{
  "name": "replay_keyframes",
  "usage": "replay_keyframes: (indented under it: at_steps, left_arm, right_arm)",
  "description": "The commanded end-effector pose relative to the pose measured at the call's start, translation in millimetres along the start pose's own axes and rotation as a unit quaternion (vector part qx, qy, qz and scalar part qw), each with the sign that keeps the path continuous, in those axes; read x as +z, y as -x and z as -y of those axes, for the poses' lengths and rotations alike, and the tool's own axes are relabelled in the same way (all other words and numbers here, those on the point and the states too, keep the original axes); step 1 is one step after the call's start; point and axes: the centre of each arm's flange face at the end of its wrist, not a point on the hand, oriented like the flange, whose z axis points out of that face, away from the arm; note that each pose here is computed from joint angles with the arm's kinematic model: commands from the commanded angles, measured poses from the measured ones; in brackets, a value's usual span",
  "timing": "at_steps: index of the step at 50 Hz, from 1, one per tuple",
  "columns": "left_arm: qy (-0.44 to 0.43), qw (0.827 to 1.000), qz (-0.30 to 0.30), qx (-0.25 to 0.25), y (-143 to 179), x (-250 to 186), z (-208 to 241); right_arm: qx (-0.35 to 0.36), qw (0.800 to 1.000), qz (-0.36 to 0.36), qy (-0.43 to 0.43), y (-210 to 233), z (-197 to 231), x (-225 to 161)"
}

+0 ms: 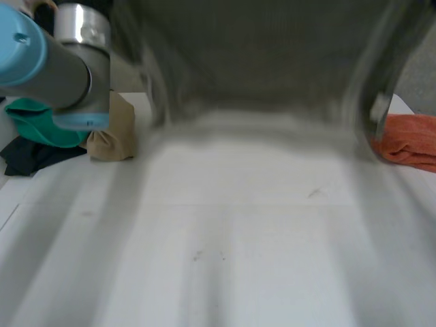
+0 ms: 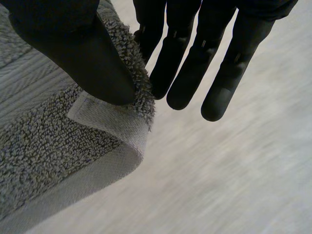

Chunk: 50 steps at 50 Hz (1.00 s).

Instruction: Fold the laundry.

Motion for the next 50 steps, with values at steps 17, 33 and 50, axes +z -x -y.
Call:
replay_keyframes:
  at_steps: [17, 33, 50]
  left_arm:
    - [0.175, 0.952, -0.237, -0.084, -70, -180, -67]
    - [0.294, 0.885, -0.351, -0.084, -77, -278, -80]
    - [0.340, 0.885, -0.304, -0.095, -60, -263, -115]
  right_arm:
    - [0.051, 0.932, 0.228, 0.278, 98, -102, -114]
    - [0.043, 0.867, 0.302, 0.395, 94, -111, -183]
    - [0.047, 0.865, 0.298, 0.401, 81, -124, -192]
